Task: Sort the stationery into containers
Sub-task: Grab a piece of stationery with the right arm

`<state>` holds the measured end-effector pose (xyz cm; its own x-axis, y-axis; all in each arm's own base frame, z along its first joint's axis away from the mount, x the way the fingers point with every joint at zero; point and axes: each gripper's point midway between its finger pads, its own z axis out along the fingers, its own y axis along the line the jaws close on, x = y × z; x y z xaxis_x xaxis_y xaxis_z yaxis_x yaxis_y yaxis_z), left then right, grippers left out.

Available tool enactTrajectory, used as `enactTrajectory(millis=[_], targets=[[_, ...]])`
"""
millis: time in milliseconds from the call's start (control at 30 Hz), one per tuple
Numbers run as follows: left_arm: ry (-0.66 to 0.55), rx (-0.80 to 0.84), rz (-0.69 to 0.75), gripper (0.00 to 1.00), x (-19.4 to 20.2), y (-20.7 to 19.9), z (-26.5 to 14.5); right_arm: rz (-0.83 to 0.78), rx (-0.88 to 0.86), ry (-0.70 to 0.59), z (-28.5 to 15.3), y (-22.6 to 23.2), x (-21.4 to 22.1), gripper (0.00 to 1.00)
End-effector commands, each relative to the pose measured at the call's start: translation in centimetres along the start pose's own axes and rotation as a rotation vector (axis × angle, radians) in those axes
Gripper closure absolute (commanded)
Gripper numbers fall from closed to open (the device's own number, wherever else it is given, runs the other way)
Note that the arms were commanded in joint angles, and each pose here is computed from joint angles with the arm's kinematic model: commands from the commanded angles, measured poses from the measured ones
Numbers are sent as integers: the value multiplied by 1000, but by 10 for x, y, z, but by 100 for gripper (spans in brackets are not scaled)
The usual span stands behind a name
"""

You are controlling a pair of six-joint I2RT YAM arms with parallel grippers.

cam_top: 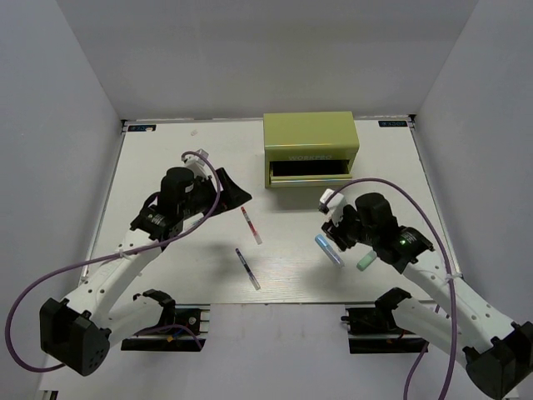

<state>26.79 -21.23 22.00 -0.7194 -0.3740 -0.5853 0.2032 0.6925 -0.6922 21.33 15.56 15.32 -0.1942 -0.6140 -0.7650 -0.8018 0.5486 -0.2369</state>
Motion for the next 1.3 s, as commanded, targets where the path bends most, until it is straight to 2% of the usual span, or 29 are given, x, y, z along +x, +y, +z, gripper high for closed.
enactTrajectory(millis=[0,133,200,333,600,867,967,1267], targets=[[-46,20,17,2,-12,-13,-13,74,-93,39,-2,17,6,48],[-53,26,19,2,-11,-14,-16,68,-150,120,9,21,25,38],[-39,28,17,2,-7,-12,-16,63,-140,134,13,17,29,38],[-39,40,19,2,-2,-10,-17,33,-70,250,22,4,63,42],[-53,52,34,0,1,-9,-23,97,6,302,37,-14,83,43],[-47,59,43,0,3,-10,-25,200,-12,316,57,-16,83,44],[-47,59,43,0,3,-10,-25,218,-1,340,65,-19,91,48],[-78,152,98,0,-6,-29,-29,228,-1,381,75,-17,108,48]])
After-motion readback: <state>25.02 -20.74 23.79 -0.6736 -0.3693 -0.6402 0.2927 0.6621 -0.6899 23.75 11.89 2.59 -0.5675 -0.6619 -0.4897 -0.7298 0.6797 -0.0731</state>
